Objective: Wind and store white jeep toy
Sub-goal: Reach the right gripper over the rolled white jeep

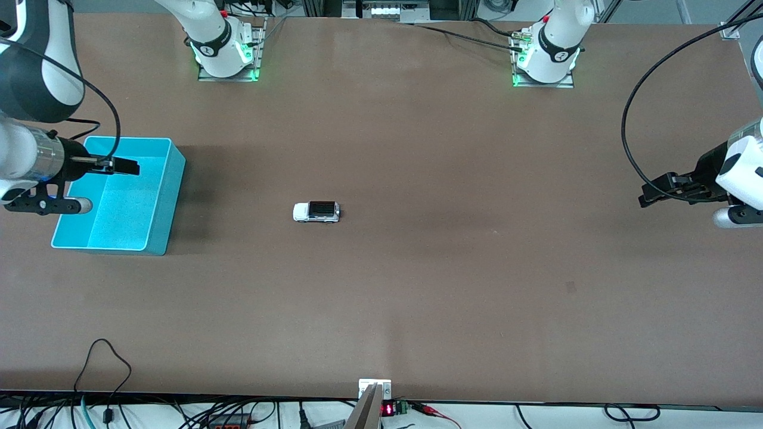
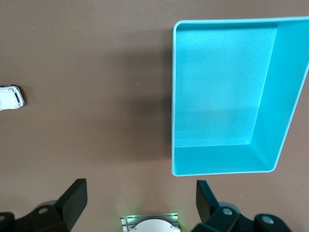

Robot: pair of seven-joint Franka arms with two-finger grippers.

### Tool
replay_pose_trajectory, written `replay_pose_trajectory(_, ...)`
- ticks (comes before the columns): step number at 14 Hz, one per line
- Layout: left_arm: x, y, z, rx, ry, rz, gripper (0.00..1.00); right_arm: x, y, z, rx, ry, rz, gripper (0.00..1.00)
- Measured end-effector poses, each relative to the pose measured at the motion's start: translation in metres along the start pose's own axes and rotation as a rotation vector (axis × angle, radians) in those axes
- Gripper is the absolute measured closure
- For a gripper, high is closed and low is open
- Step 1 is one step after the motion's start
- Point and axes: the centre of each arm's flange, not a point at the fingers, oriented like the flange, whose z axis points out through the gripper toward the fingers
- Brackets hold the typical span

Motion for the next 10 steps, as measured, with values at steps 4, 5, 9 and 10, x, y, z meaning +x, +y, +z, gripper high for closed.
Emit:
replay_pose_trajectory(4,0.001,-0.017,-0.001,0.001,0.002,-0.029,0.00,0.000,-0.035,0.030,-0.007,0.042,0.061,0.00)
replay_pose_trajectory(5,0.001,-0.018,-0.002,0.001,0.003,-0.030,0.00,-0.003,-0.040,0.039,-0.004,0.056,0.090,0.00)
replay_pose_trajectory(9,0.001,-0.017,-0.009,0.000,0.008,-0.027,0.00,-0.022,-0.079,0.067,-0.004,0.072,0.276,0.00)
replay_pose_trajectory(10,0.001,-0.016,-0.010,0.000,0.006,-0.026,0.00,-0.026,-0.093,0.071,-0.006,0.075,0.345,0.00)
